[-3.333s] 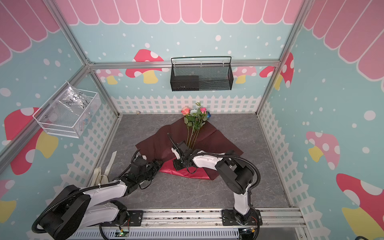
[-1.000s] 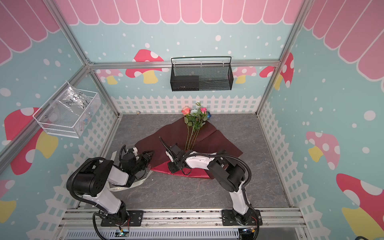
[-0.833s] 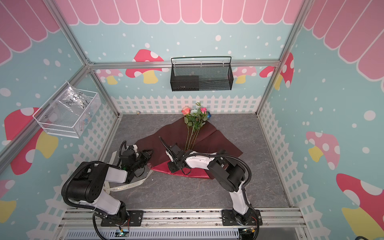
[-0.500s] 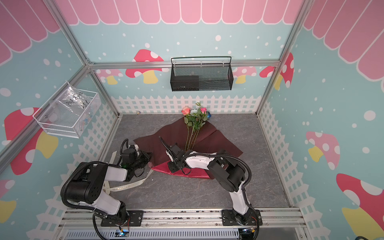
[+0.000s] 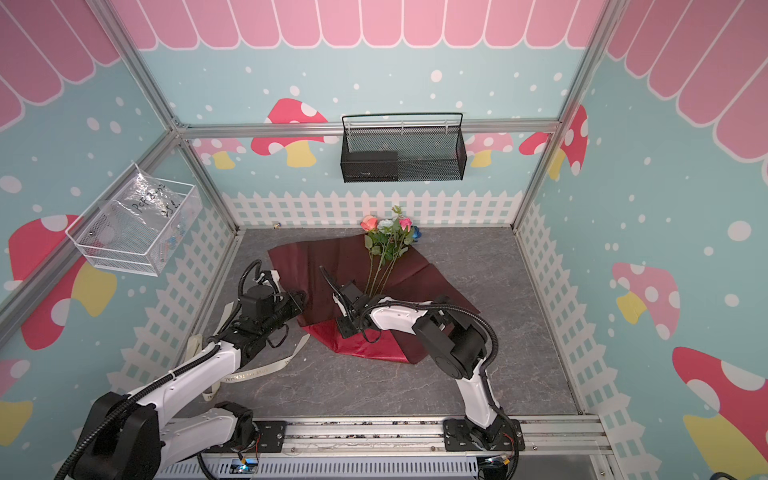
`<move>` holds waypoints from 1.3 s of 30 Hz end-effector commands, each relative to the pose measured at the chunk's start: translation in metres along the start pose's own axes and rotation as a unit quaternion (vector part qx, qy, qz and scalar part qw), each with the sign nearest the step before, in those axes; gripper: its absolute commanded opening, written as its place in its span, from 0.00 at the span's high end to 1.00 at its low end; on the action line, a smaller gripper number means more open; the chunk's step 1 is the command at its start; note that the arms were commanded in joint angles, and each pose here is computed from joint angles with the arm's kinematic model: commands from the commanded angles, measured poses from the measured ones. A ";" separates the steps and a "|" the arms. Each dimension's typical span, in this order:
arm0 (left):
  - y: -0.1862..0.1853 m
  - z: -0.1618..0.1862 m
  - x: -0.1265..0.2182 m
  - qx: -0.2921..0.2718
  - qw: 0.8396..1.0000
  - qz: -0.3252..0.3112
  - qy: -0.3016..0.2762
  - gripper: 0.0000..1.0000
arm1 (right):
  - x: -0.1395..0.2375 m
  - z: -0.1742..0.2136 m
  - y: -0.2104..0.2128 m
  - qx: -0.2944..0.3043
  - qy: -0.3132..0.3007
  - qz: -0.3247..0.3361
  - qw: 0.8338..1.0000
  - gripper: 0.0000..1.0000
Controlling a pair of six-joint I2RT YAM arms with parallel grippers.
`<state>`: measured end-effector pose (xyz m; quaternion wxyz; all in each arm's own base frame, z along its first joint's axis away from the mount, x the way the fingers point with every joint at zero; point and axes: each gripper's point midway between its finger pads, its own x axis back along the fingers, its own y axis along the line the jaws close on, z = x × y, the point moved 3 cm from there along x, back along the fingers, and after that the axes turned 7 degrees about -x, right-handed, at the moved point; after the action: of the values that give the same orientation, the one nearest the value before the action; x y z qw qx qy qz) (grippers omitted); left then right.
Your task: Tie the bouquet of fake flowers
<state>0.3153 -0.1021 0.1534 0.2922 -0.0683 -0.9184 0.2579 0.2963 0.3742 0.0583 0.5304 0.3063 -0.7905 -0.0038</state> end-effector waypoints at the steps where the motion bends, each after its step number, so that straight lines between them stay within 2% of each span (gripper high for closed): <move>1: 0.012 0.020 0.004 -0.008 0.999 -0.045 0.029 1.00 | -0.003 -0.011 -0.001 0.011 -0.007 0.004 1.000 0.83; 5: -0.002 0.019 0.009 -0.015 0.999 -0.040 0.022 1.00 | -0.007 -0.017 0.002 0.014 -0.006 -0.012 1.000 0.82; 13: -0.006 0.023 0.008 0.010 0.998 -0.050 0.026 1.00 | -0.030 -0.028 -0.003 0.008 -0.005 -0.011 1.000 0.82; 27: -0.015 0.029 0.009 0.010 0.998 -0.045 0.032 1.00 | -0.058 -0.099 -0.028 0.001 -0.050 0.002 0.999 0.82; 30: -0.020 0.027 0.009 0.009 0.999 -0.040 0.033 1.00 | -0.041 -0.122 -0.026 0.009 -0.071 -0.003 0.997 0.82; 34: -0.031 0.022 0.010 0.002 0.999 -0.035 0.036 1.00 | 0.004 -0.142 -0.022 0.025 -0.109 0.012 0.994 0.80; 39: -0.044 0.018 0.007 -0.013 0.998 -0.043 0.045 1.00 | 0.054 -0.133 -0.028 0.017 -0.134 0.038 0.990 0.75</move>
<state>0.2995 -0.1446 0.1661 0.3327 -0.0601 -0.9103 0.2391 0.4148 0.3839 0.1179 0.4391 0.2930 -0.8491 -0.0188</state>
